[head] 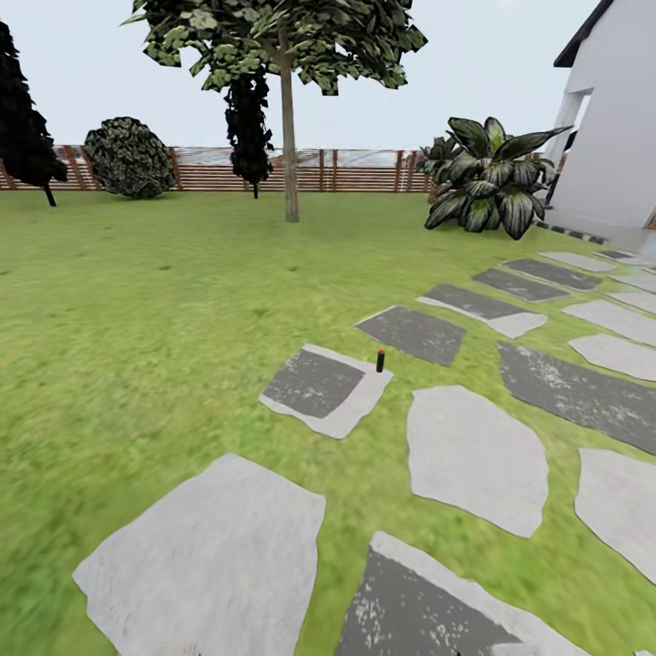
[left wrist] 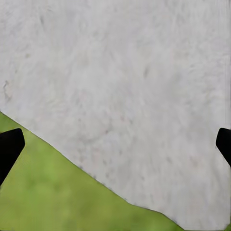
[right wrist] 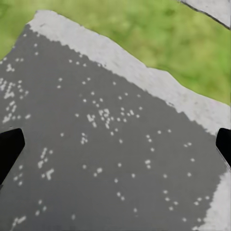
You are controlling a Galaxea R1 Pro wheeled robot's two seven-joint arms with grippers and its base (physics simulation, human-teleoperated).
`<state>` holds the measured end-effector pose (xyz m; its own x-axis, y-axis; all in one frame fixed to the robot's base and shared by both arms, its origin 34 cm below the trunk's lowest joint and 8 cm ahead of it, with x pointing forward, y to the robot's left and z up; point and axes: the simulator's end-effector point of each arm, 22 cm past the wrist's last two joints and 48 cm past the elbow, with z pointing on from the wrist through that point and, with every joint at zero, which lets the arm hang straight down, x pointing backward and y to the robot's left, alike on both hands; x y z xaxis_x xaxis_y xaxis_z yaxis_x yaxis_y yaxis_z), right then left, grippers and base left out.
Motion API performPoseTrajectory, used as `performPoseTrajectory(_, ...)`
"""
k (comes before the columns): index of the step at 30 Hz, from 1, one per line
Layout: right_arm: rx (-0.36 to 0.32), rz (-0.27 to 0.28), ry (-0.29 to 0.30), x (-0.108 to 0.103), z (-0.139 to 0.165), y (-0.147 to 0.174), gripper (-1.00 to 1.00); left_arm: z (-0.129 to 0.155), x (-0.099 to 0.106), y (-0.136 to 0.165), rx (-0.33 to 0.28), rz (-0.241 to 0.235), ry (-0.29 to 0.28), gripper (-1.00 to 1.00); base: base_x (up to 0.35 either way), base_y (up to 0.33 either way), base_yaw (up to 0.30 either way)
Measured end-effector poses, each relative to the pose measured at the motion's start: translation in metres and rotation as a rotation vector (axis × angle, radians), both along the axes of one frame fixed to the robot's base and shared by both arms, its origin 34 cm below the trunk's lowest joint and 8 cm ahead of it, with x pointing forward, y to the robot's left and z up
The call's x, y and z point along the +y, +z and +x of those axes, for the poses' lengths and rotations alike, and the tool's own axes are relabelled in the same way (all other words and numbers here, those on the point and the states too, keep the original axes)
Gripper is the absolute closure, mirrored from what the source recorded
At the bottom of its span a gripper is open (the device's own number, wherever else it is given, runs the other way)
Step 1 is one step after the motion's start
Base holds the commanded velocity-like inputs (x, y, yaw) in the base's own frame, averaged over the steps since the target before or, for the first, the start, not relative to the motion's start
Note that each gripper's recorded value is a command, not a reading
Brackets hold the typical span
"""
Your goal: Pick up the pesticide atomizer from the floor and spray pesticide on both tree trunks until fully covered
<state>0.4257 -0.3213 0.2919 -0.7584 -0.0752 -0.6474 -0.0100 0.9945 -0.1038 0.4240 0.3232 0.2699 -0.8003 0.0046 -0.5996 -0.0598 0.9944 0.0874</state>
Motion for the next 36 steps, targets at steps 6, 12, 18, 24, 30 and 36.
performPoseTrajectory(6, 0.000, 0.000, 0.000, 0.0000, 0.0000, 0.0001, -1.00, 0.0001, 0.0000, 0.0001, 0.000, 0.000, 0.000, -1.00, 0.342, 0.000, -0.023)
performPoseTrajectory(12, -0.003, 0.000, 0.000, -0.0001, 0.0008, 0.0009, -1.00, 0.0010, 0.0000, 0.0009, -0.003, 0.000, 0.000, -1.00, 0.342, -0.001, -0.123)
performPoseTrajectory(18, -0.003, 0.000, 0.000, -0.0001, 0.0010, 0.0011, -1.00, 0.0012, 0.0000, 0.0011, -0.004, 0.000, 0.000, -1.00, 0.335, -0.069, -0.028)
performPoseTrajectory(24, -0.003, 0.000, 0.000, 0.0000, 0.0011, 0.0011, -1.00, 0.0012, 0.0000, 0.0011, -0.004, 0.000, 0.000, -1.00, 0.306, -0.127, -0.003)
performPoseTrajectory(30, -0.003, -0.001, 0.001, 0.0000, 0.0011, 0.0011, -1.00, 0.0012, -0.0008, 0.0010, -0.003, -0.001, 0.000, -1.00, 0.290, -0.151, 0.000)
performPoseTrajectory(36, -0.003, -0.001, 0.001, 0.0000, 0.0011, 0.0011, -1.00, 0.0012, -0.0009, 0.0010, -0.003, -0.001, 0.000, -1.00, 0.283, -0.165, 0.000)
